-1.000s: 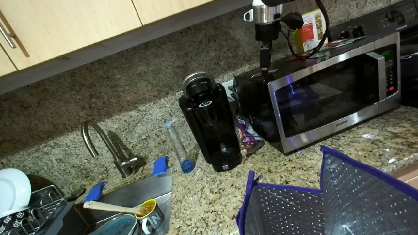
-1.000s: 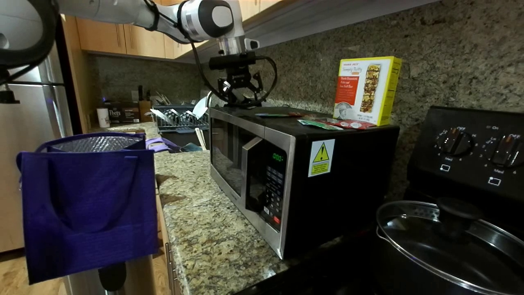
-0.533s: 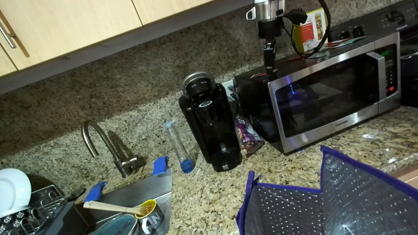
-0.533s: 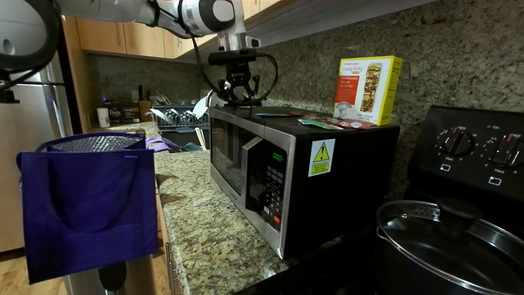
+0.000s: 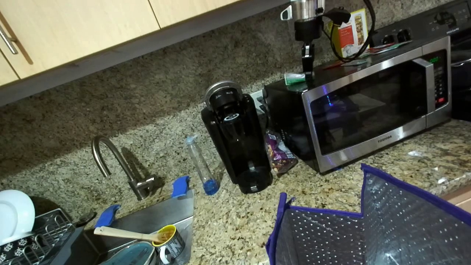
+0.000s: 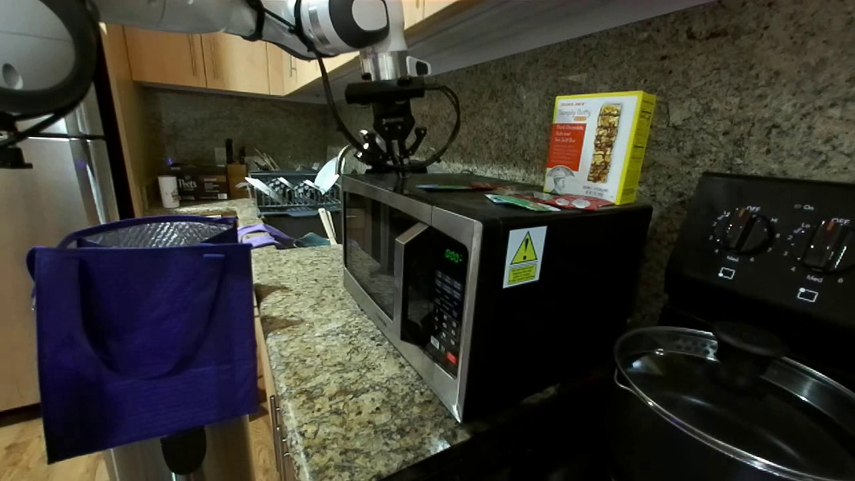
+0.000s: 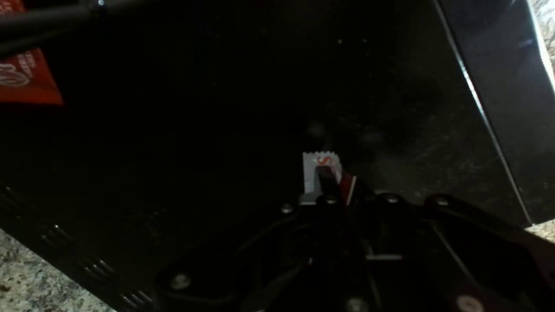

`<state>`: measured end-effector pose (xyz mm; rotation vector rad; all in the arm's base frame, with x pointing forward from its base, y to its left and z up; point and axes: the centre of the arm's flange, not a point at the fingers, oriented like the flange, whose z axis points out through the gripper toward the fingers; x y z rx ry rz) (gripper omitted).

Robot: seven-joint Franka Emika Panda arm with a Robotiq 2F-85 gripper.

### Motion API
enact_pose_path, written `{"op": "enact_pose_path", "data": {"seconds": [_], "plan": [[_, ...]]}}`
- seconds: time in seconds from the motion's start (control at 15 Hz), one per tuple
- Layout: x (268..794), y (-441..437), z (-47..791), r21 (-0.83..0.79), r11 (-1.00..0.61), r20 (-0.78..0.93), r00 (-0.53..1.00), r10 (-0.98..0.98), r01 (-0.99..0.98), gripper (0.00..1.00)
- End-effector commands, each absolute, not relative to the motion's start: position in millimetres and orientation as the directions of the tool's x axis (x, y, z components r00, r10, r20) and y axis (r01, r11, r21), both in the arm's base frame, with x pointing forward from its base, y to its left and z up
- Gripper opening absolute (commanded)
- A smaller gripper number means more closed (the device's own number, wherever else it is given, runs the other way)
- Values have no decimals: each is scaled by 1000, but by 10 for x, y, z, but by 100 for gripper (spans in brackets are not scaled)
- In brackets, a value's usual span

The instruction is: Pick the object on the microwave and put it in the bag

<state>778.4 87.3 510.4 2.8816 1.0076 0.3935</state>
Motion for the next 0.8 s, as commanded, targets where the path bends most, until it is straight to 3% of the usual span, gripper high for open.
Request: {"op": "enact_pose_path", "data": {"seconds": [0.0, 0.73], "plan": [[7922, 767, 5255, 120, -761, 212, 733, 647, 637, 6], [6496, 1096, 6385, 178, -623, 106, 614, 782, 762, 8]]}}
